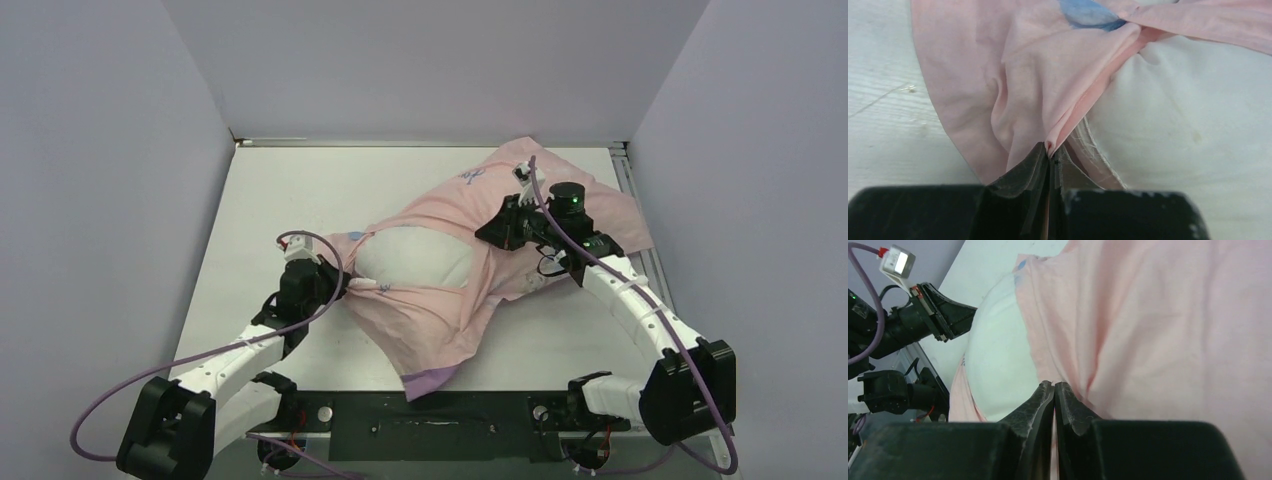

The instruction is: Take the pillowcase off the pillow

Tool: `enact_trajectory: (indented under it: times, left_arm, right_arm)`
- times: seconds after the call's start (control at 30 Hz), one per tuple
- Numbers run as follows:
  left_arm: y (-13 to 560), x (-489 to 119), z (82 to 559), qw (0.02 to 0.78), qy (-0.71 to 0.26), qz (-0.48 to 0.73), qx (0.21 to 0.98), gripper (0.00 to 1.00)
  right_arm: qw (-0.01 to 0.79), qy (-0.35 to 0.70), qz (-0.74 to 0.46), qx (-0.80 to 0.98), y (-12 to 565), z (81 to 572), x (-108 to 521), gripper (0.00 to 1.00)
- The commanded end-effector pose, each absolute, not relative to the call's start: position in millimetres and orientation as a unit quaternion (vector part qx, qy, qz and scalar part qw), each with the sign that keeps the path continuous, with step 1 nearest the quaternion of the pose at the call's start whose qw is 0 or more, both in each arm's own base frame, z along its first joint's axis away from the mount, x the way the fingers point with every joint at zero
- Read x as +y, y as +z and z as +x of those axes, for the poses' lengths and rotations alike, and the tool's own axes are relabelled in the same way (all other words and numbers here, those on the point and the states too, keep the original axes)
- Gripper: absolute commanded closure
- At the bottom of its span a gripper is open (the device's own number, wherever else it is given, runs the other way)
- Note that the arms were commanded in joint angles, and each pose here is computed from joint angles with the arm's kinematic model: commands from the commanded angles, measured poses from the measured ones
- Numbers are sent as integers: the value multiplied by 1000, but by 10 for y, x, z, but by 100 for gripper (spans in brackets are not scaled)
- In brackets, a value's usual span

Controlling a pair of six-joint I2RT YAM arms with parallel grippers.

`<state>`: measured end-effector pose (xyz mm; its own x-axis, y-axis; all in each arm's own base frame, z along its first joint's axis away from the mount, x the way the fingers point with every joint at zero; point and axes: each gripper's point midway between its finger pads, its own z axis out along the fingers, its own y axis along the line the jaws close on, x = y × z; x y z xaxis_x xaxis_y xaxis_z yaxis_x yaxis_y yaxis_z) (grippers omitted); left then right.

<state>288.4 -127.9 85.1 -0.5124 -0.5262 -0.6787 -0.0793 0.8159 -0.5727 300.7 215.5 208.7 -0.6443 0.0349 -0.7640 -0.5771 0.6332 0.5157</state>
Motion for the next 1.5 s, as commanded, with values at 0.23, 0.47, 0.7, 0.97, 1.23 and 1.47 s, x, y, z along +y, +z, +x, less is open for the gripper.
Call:
enact_trajectory:
  times: [0.23, 0.47, 0.7, 0.97, 1.23, 1.47]
  left_arm:
    - [677, -1087, 2826, 460, -212, -194, 840, 100]
    - [619, -1180, 2785, 454, -246, -198, 833, 100]
    - [665, -1272, 2769, 456, -280, -195, 822, 100]
    - [796, -1448, 2705, 458, -336, -188, 801, 100]
    - [722, -1425, 2664, 454, -330, -201, 803, 100]
    - [649, -1346, 2677, 455, -306, -211, 809, 100]
  right_arm:
    - [446, 353, -242, 786, 2549, 2979, 2552, 75]
    - [459, 322, -302, 771, 2704, 2897, 3248, 46]
    - [436, 270, -369, 775, 2440, 2879, 4039, 21]
    - [403, 230, -391, 795, 1944, 3049, 4516, 6]
    - [337, 103, -401, 845, 1017, 3212, 4265, 9]
    - [298, -30, -410, 861, 512, 3170, 3646, 10]
